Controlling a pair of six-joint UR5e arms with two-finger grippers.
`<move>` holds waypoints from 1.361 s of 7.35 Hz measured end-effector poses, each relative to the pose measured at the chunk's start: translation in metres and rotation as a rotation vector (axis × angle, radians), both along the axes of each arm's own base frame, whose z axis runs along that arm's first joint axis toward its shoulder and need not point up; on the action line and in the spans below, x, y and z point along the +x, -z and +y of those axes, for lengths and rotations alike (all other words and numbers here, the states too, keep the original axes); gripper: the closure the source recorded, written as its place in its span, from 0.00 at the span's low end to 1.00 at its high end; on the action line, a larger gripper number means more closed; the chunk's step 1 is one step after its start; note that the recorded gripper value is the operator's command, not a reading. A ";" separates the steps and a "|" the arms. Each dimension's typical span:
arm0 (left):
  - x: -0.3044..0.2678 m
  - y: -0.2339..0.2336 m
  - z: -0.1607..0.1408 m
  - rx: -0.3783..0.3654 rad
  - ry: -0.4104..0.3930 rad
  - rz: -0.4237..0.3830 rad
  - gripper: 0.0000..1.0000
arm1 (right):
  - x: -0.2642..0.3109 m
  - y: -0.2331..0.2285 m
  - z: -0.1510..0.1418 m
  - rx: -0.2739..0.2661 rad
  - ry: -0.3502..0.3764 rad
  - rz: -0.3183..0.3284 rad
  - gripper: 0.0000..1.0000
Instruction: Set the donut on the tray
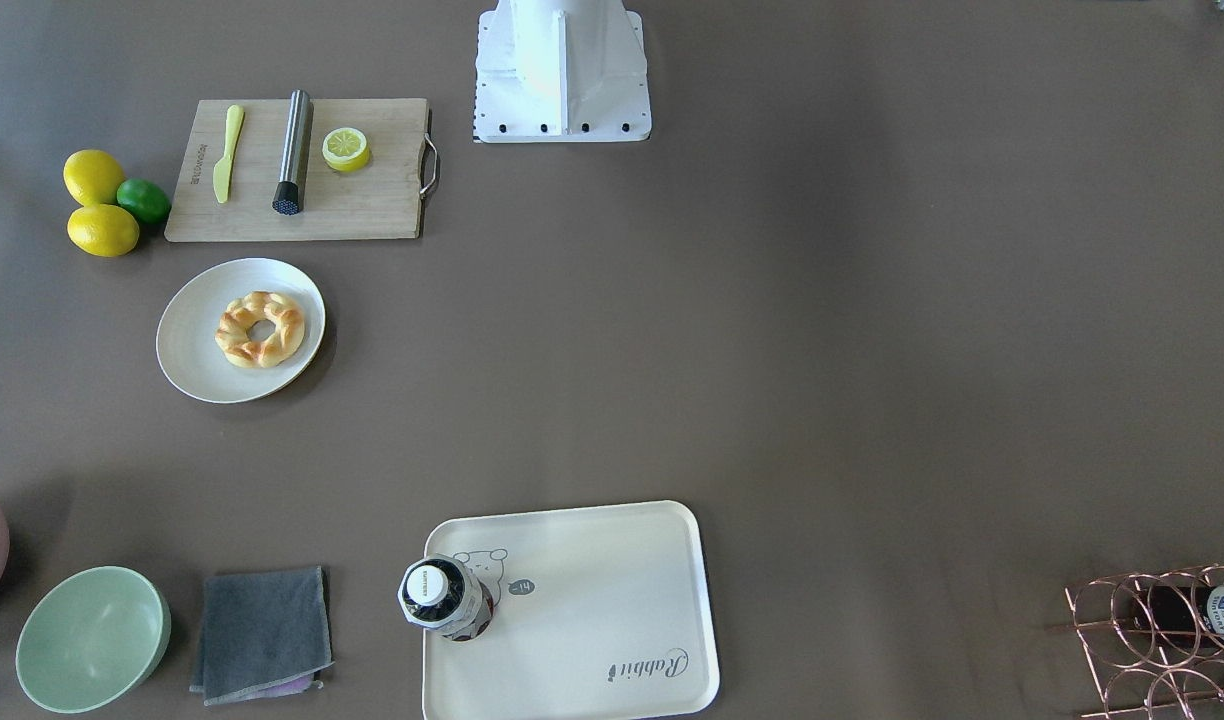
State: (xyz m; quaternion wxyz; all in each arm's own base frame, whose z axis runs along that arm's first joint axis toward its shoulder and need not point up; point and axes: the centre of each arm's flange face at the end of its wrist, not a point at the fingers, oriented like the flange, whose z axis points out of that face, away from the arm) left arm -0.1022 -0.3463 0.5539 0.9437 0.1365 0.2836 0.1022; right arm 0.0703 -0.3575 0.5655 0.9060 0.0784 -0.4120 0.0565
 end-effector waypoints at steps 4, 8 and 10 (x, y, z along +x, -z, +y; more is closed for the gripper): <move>0.005 -0.008 -0.002 -0.021 -0.008 0.003 0.03 | -0.128 0.020 -0.055 -0.068 -0.008 -0.090 0.00; 0.009 -0.015 -0.006 -0.034 -0.015 0.004 0.03 | -0.291 0.061 -0.097 -0.092 -0.019 -0.041 0.19; 0.009 -0.018 -0.014 -0.032 -0.015 0.002 0.03 | -0.313 0.054 -0.095 -0.100 -0.008 -0.027 0.23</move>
